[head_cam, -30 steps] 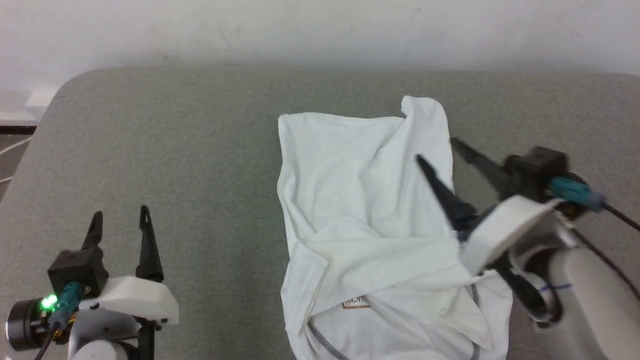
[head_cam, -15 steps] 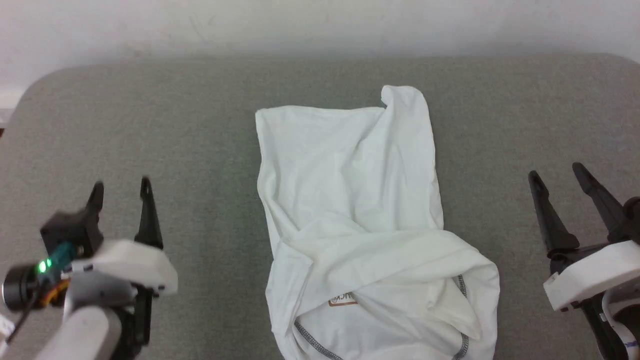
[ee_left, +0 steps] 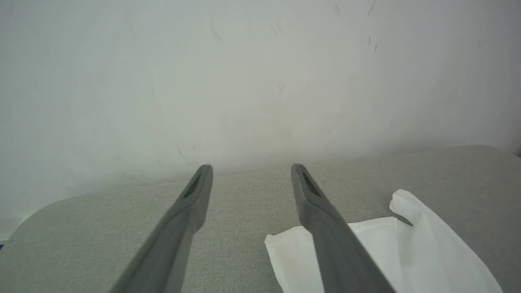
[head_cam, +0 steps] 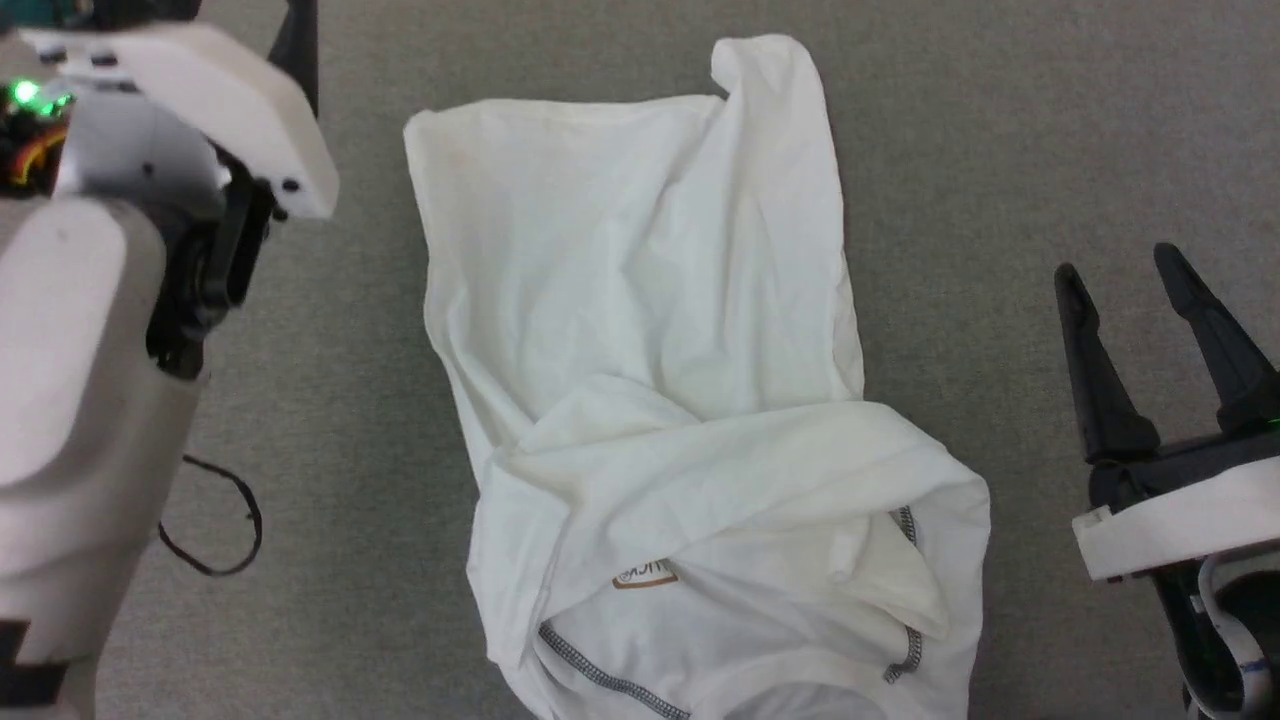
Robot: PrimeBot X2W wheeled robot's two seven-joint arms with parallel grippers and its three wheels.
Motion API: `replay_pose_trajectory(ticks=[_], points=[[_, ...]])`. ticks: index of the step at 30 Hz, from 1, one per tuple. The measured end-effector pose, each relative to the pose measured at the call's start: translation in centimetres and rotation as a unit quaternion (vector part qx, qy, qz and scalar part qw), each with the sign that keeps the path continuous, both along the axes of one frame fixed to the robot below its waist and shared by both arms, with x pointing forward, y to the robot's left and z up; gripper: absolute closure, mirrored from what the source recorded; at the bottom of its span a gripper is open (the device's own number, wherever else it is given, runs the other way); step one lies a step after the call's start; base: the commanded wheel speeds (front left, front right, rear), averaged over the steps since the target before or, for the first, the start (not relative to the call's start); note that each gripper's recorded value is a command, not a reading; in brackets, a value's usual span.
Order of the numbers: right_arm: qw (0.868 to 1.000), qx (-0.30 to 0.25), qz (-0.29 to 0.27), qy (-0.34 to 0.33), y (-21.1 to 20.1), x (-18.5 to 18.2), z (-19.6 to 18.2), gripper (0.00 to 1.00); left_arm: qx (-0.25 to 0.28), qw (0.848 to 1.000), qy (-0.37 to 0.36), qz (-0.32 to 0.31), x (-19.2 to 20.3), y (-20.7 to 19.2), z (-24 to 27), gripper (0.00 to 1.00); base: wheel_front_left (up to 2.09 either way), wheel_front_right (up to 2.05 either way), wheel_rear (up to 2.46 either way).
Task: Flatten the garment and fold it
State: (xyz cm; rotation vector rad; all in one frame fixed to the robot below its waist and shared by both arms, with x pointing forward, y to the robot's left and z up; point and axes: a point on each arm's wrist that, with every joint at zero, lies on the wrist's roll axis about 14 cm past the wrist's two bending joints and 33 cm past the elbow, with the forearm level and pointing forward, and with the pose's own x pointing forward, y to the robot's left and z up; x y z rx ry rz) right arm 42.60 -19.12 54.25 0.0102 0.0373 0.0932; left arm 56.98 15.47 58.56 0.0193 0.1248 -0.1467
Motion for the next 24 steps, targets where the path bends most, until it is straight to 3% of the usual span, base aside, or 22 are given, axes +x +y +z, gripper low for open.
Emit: replay_pose_trajectory(ticks=[4, 8, 16, 22, 23, 24], points=[[1.0, -0.003, -0.006, 0.015, -0.3, 0.8, -1.6, 0.0, -0.003, 0.996, 0.093, -0.02, 3.4, -1.9, -3.8, 0.0, 0.0, 0.0, 0.0], [1.0, -0.005, -0.012, 0.029, -0.5, 1.4, -3.1, 0.0, 0.008, 0.981, 0.191, -0.031, 5.4, -3.0, -8.8, 0.0, 0.0, 0.0, 0.0], [0.997, -0.019, -0.041, 0.063, -2.2, 1.1, -5.9, 0.0, 0.052, 0.921, 0.383, -0.04, 4.7, -3.6, -20.0, 0.0, 0.0, 0.0, 0.0], [0.994, -0.028, -0.061, 0.084, -3.5, 0.7, -7.3, 0.0, 0.057, 0.891, 0.447, -0.053, 5.0, -4.0, -22.2, 0.01, 0.0, 0.0, 0.0], [0.994, -0.03, -0.063, 0.087, -3.6, 0.6, -7.5, 0.0, 0.059, 0.885, 0.457, -0.058, 4.9, -4.2, -22.3, 0.27, 0.0, 0.0, 0.0], [0.993, -0.031, -0.064, 0.09, -3.7, 0.6, -7.6, 0.0, 0.058, 0.88, 0.468, -0.061, 4.8, -4.3, -22.4, 0.87, 0.0, 0.0, 0.0]])
